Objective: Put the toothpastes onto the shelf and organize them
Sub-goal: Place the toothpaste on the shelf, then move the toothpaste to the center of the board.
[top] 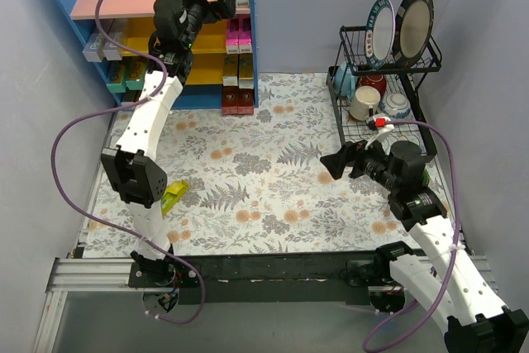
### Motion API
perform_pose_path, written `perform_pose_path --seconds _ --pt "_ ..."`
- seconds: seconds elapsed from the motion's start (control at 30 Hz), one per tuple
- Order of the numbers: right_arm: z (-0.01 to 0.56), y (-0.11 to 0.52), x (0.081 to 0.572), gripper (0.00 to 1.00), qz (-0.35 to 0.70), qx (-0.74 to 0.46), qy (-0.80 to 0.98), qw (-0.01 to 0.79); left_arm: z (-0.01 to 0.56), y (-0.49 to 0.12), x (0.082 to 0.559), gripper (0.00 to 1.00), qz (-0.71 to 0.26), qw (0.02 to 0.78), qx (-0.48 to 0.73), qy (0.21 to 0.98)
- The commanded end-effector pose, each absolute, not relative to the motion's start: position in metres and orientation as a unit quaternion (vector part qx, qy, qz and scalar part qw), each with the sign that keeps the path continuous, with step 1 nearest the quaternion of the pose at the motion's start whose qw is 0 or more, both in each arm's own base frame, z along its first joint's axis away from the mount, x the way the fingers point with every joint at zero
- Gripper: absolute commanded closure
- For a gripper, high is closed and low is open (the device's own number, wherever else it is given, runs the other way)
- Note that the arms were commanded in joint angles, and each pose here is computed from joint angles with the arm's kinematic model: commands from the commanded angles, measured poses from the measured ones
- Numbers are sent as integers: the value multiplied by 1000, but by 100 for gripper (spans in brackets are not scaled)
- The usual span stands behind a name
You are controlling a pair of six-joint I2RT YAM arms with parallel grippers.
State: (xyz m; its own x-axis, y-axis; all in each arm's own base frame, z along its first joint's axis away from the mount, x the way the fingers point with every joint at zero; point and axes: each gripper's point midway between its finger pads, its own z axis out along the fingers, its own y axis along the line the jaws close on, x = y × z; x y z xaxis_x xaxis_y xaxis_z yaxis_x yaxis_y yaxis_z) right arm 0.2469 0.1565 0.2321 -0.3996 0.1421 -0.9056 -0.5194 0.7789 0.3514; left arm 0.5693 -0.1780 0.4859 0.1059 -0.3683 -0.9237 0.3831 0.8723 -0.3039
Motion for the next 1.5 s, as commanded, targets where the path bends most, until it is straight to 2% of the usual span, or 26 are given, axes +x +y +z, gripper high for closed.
perform_pose_path --seconds 0.0,0.33,0.67,0.77,0.83,0.87,0.93,0.97,1.17,1.37,1.47 --pt "265 158 242 2 323 -132 753 558 571 -150 505 2 -247 795 1 554" --pt "272 158 231 3 330 -139 750 556 548 -118 464 2 -222 771 -65 593" --pt "271 158 227 4 332 -142 752 551 505 -136 485 5 -302 700 -137 632" --pt "265 159 228 4 330 -144 758 543 498 -128 475 4 -290 701 -147 635" --pt "258 163 227 4 337 -153 762 531 471 -118 470 3 -251 693 -145 660" --pt "254 164 228 4 340 -154 766 524 476 -105 456 2 -228 704 -152 656" --pt "250 169 226 4 350 -164 765 516 429 -90 446 2 -170 680 -149 698" --pt "245 170 227 5 352 -165 768 510 427 -79 431 2 -148 682 -153 700" --pt "229 177 226 5 364 -181 772 489 267 -44 369 2 -31 546 -140 825" --pt "219 182 223 6 374 -194 775 471 160 -24 304 2 15 423 -192 886" --pt "217 183 222 6 378 -195 775 467 130 -20 284 2 22 379 -242 893"
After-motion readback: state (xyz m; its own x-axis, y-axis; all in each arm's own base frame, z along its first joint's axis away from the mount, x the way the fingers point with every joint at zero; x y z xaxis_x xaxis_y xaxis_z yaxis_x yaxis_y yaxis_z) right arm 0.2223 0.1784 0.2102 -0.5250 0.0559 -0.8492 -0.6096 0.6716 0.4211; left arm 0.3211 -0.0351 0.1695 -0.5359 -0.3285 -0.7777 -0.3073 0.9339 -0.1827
